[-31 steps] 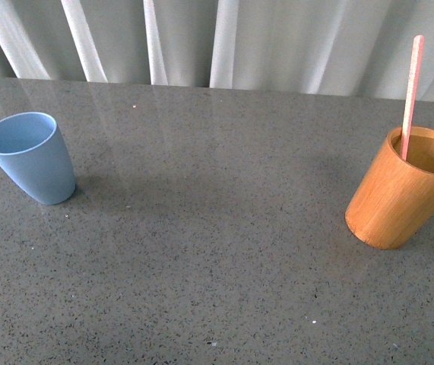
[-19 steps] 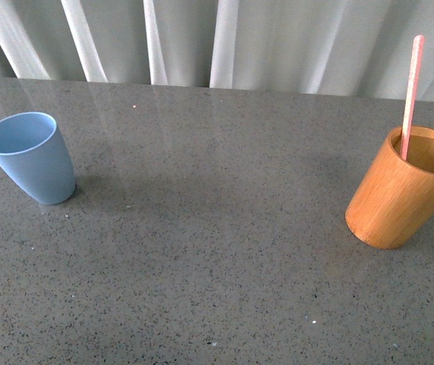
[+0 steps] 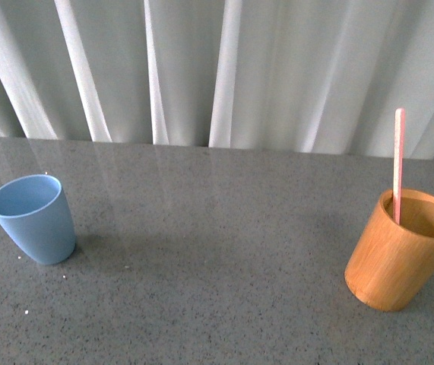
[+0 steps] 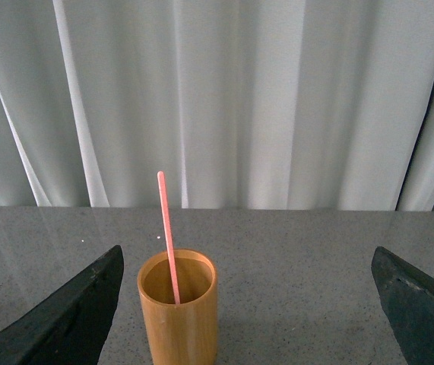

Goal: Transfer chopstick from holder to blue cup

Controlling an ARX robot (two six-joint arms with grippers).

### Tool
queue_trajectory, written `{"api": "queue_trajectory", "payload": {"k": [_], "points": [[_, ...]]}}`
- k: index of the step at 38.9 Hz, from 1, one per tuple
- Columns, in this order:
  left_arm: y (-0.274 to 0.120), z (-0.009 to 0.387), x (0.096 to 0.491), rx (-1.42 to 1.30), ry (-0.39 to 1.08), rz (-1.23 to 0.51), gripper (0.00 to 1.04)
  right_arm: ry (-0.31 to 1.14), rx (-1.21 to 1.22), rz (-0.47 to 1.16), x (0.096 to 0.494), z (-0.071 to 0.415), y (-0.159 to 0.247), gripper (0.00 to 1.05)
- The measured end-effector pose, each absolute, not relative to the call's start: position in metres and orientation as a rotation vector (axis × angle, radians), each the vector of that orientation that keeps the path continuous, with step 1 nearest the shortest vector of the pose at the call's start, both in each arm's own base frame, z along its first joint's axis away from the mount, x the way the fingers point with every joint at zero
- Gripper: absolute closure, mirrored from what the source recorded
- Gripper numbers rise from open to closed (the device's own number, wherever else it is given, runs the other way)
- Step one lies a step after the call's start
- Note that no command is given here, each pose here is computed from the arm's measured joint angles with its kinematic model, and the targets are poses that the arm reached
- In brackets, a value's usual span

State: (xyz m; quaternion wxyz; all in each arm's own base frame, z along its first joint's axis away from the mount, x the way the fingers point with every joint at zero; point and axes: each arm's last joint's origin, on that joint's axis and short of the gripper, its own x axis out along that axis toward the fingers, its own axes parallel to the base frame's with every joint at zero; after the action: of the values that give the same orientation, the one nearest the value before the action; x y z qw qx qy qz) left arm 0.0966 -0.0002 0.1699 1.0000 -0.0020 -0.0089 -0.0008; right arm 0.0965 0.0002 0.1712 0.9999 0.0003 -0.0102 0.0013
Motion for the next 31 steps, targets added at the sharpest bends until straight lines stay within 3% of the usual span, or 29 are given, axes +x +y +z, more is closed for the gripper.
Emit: {"api": "queue_trajectory", "payload": {"k": [31], "points": [[-0.0002, 0.1699, 0.0966, -0.004, -0.018, -0.002, 0.07, -0.020, 0.001, 0.003, 0.0965, 0.1712, 0.0002, 0.10]]}}
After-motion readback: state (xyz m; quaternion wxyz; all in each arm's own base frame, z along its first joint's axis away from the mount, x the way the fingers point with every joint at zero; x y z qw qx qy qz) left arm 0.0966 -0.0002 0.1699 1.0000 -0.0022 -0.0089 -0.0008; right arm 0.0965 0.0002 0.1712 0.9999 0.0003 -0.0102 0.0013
